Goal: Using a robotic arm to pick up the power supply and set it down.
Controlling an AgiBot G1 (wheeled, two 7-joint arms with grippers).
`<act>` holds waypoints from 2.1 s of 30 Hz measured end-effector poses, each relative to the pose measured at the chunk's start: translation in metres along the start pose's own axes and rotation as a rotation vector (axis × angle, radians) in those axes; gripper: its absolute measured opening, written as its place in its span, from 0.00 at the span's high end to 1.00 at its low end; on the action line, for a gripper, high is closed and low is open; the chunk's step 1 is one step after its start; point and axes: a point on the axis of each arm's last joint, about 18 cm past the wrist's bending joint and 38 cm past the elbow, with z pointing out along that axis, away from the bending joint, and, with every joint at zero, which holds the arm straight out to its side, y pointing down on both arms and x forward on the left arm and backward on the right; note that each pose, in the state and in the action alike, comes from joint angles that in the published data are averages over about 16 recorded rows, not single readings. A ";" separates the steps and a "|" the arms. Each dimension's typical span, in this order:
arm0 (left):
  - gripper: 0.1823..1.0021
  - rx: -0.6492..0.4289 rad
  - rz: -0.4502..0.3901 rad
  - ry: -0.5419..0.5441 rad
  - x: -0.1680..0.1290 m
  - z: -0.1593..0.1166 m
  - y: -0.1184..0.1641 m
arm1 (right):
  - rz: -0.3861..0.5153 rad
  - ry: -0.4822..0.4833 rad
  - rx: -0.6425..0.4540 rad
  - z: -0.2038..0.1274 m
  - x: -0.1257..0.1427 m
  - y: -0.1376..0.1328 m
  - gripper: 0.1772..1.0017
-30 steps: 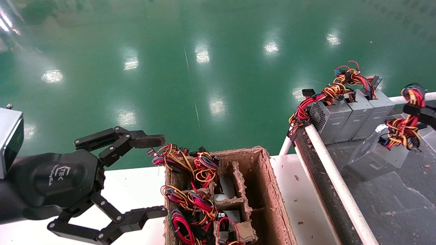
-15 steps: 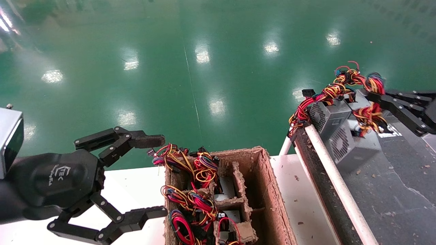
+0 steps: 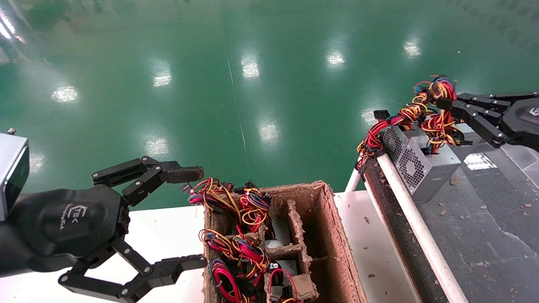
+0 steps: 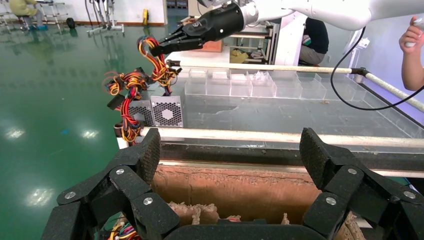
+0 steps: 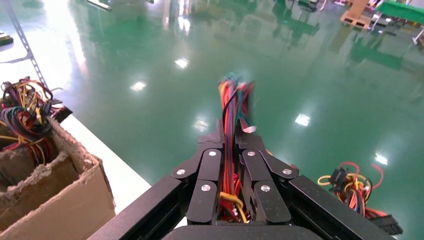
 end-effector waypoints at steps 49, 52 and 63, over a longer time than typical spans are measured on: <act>0.00 0.000 0.000 -0.001 0.000 0.000 0.000 | -0.004 -0.280 0.109 0.024 -0.075 -0.025 0.05; 0.00 0.000 0.000 -0.001 0.000 0.000 0.000 | -0.002 -0.311 0.118 0.025 -0.085 -0.027 0.03; 0.00 0.000 0.000 -0.001 0.000 0.000 0.000 | 0.013 -0.428 0.150 0.026 -0.121 -0.035 0.00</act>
